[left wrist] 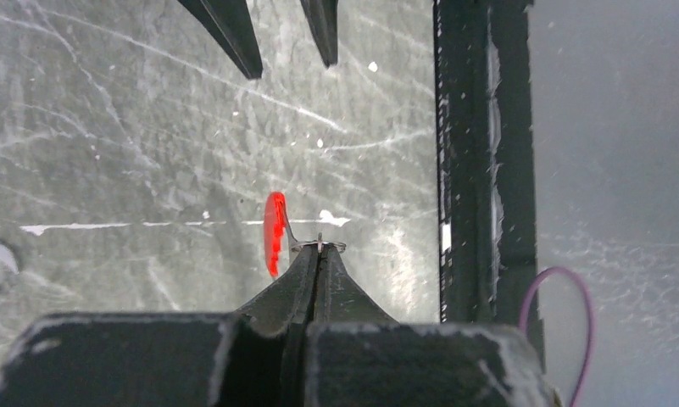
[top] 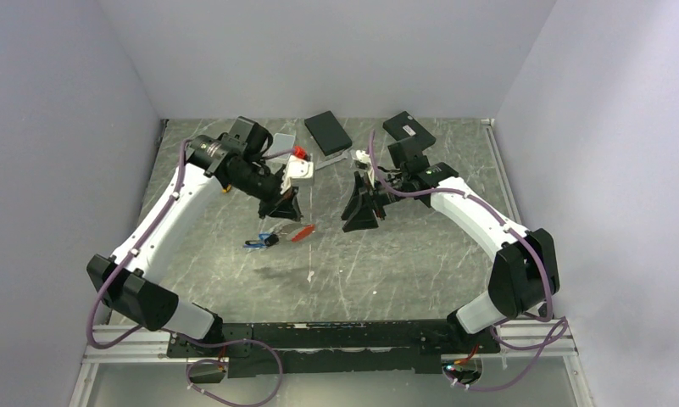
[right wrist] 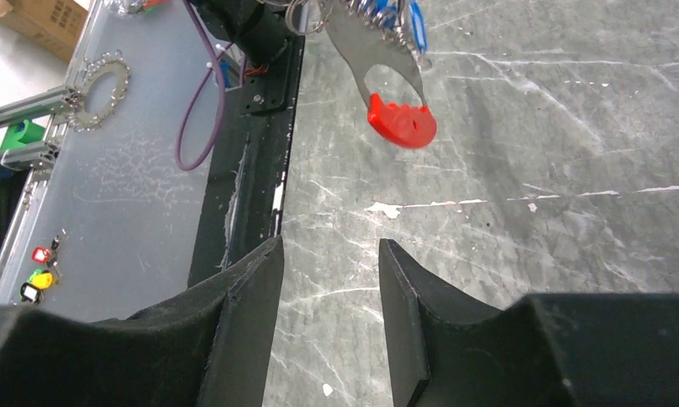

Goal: Remove the keys from the keyring

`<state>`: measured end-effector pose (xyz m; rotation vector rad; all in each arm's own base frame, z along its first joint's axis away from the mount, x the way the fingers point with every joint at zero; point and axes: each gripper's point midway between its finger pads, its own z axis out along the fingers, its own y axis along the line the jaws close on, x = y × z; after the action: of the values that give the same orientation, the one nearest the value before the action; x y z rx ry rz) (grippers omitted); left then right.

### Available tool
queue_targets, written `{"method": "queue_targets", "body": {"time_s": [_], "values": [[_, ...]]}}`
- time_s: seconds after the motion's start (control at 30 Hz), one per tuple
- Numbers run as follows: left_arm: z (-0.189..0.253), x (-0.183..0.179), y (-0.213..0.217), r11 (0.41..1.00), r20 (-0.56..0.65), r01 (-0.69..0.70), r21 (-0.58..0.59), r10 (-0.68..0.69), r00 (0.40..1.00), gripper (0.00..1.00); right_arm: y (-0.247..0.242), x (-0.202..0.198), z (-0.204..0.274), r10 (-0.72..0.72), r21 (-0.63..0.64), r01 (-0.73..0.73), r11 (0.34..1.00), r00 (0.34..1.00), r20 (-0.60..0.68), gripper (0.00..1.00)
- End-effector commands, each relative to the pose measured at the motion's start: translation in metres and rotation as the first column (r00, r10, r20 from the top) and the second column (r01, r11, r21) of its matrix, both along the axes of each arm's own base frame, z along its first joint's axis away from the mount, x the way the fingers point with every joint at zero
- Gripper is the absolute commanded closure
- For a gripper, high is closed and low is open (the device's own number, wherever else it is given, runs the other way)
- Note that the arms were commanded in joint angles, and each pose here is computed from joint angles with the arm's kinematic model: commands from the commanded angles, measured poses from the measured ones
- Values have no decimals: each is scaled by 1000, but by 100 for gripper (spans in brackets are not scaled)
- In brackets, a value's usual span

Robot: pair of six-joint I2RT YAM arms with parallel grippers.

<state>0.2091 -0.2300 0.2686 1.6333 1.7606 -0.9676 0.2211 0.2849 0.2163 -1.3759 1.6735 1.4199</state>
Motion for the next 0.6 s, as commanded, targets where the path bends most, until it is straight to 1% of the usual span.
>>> {"method": "queue_targets", "body": {"time_s": [0.0,0.1,0.23,0.47,0.57], "values": [[8,-9,14,991,187,126,39,-131,974,100,3,6,26,7,62,-9,998,999,39,50],[6,-7,21,982,289,171,79,-187,939,100,3,7,33,4,72,-7,997,999,42,49],[10,-2,25,967,407,222,128,-256,877,100,1,8,36,-1,79,-3,997,999,48,49],[23,0,17,946,578,288,152,-321,750,100,-1,4,41,8,91,-13,996,999,51,49],[28,-2,13,938,629,306,163,-338,700,100,-1,2,46,13,99,-18,995,999,48,50]]}}
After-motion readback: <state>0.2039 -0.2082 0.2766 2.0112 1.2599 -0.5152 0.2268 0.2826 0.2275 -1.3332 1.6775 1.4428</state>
